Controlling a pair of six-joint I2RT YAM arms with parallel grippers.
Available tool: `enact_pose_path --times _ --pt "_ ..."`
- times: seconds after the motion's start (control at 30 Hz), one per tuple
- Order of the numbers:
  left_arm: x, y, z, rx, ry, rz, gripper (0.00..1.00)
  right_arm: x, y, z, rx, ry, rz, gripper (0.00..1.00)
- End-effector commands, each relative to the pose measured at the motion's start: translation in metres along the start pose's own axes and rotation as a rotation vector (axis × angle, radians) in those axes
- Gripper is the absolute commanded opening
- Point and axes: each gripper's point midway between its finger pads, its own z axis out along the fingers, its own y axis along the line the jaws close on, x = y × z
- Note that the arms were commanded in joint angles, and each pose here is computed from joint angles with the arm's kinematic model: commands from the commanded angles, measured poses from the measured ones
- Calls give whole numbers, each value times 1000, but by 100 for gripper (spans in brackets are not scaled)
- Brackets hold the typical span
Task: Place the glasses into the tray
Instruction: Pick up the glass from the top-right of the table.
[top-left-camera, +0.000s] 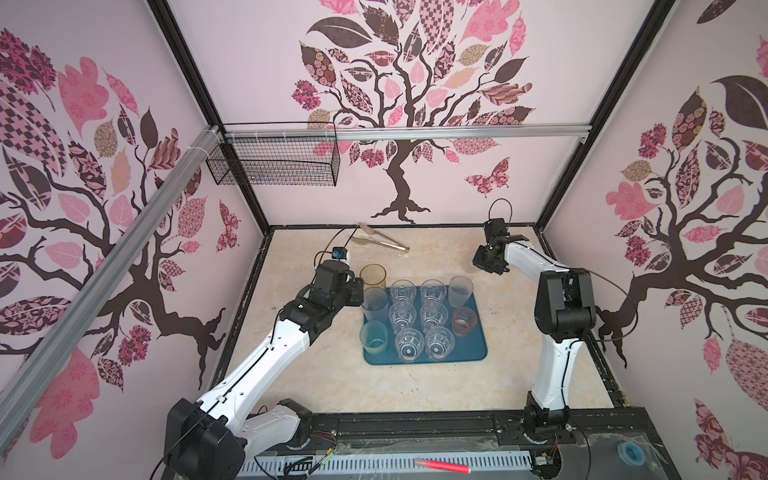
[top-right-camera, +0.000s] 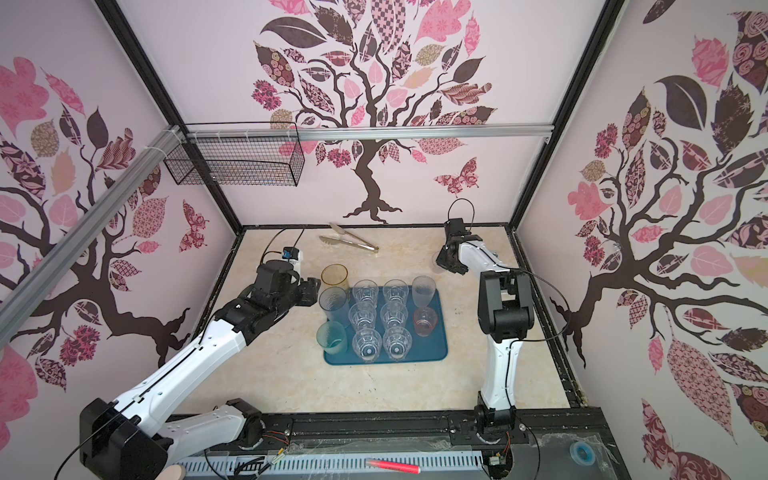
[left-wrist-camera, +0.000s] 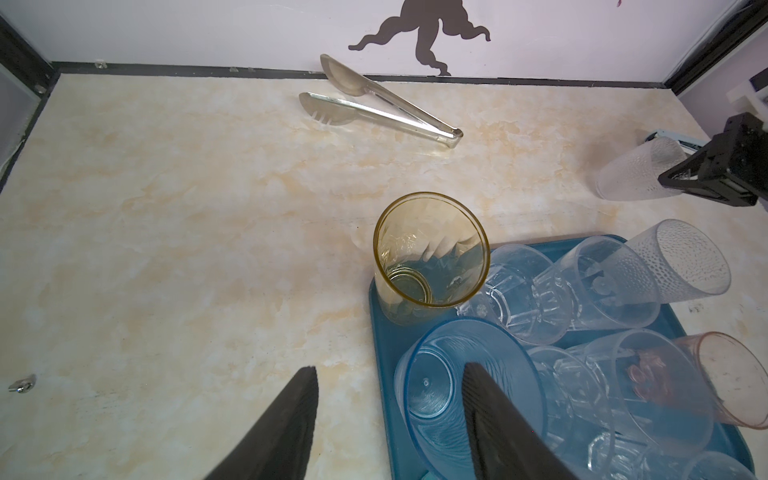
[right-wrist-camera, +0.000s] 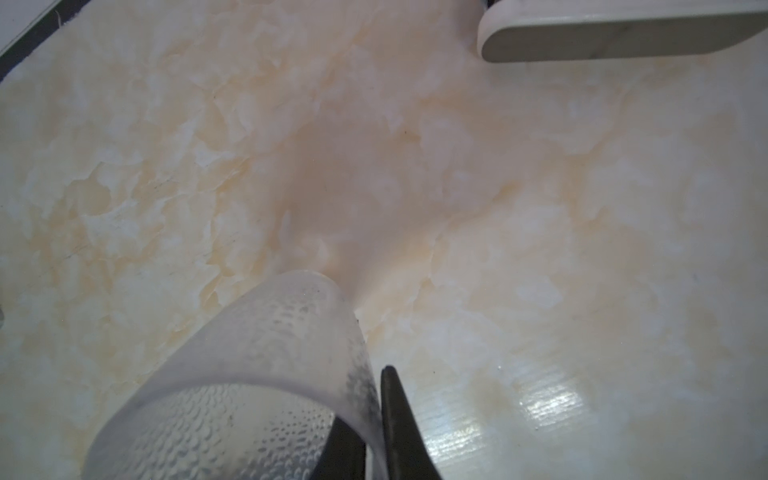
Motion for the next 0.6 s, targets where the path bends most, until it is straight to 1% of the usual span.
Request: enact_pose_path --times 0.0,0.17,0.27,0.4,0.57 --pt "4 6 -5 -21 -8 4 59 -9 -5 -34 18 -36 -21 5" --pt "-4 9 -11 -38 -29 17 59 -7 -24 -93 52 -92 -43 3" --pt "-7 9 -11 -41 -35 17 59 5 -43 -124 86 -98 -60 2" --pt "-10 8 -11 -44 -35 13 59 42 -77 -151 145 -59 -87 2" --pt "-9 12 -12 -67 -34 7 59 99 -108 -171 170 49 -88 2"
